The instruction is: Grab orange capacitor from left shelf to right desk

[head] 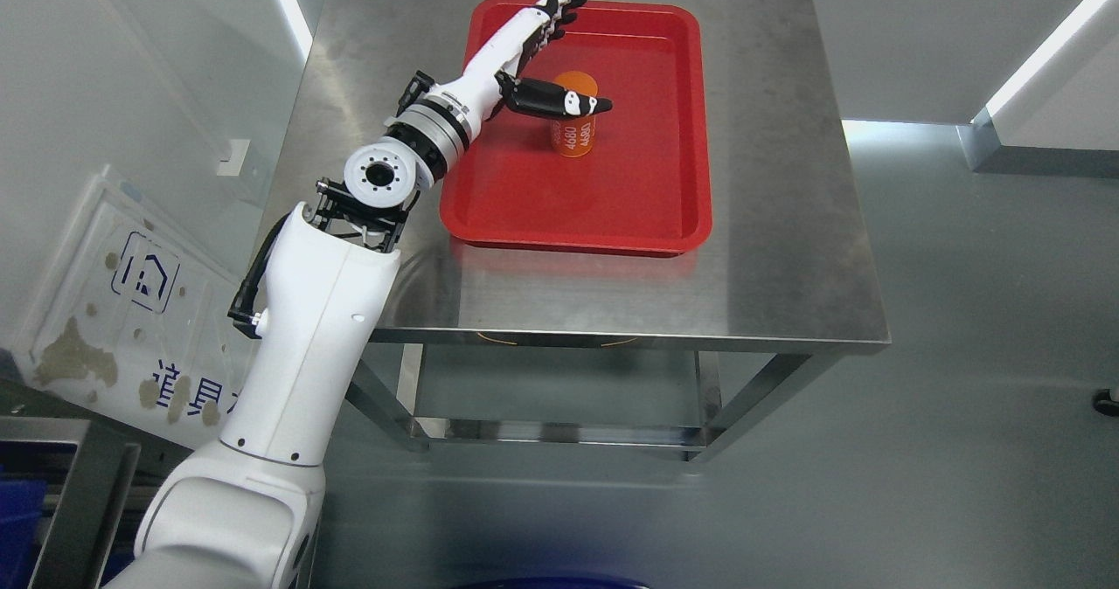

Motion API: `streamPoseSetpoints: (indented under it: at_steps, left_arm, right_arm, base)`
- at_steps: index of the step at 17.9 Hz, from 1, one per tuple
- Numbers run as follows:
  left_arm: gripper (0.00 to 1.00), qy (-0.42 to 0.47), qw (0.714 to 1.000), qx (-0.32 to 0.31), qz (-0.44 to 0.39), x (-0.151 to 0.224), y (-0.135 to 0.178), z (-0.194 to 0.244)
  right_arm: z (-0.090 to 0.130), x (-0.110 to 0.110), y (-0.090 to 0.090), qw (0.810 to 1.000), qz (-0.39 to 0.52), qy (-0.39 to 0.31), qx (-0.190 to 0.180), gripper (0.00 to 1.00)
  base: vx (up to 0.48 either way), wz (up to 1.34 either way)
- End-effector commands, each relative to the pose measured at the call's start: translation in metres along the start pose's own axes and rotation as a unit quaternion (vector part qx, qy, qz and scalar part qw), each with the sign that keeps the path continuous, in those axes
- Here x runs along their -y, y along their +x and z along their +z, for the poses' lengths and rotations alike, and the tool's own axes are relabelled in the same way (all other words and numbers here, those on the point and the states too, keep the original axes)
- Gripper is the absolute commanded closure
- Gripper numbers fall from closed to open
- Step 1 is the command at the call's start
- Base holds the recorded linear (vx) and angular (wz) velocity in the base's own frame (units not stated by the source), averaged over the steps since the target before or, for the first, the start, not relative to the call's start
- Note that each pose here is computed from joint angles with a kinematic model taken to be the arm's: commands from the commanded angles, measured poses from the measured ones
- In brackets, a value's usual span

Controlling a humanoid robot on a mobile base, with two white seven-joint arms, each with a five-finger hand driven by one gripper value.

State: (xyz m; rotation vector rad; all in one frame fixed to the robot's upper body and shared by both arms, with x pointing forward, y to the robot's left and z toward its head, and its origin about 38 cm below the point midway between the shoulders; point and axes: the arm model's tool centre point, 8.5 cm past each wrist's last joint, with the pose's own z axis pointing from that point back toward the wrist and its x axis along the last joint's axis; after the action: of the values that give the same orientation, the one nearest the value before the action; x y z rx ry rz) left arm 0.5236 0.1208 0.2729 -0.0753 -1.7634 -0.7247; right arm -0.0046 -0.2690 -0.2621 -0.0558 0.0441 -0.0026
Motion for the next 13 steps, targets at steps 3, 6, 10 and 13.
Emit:
streamPoseSetpoints:
  at_steps: [3,6,10,13]
  left_arm:
    - [0.0,0.298,0.949,0.08,0.065,-0.148,0.03,0.045]
    - [0.0,0.325,0.935,0.079,0.114,-0.093,-0.028,0.073]
    - [0.0,0.283,0.95,0.07,0.115,-0.059,-0.053,0.097]
    - [0.0,0.266,0.955,0.052,0.119,-0.046,-0.058,0.096]
  right_arm:
    - [0.0,0.011,0.011,1.0,-0.005,-0.008,0.016,0.0]
    - [0.0,0.011,0.011,1.0,-0.005,-0.008,0.017,0.0]
    - [0.0,0.011,0.011,1.0,-0.005,-0.008,0.016,0.0]
    - [0.0,0.011,0.011,1.0,-0.005,-0.008,0.016,0.0]
  base:
    - [0.0,0.0]
    - [0.0,0.0]
    - [0.0,0.0]
    - [0.0,0.0]
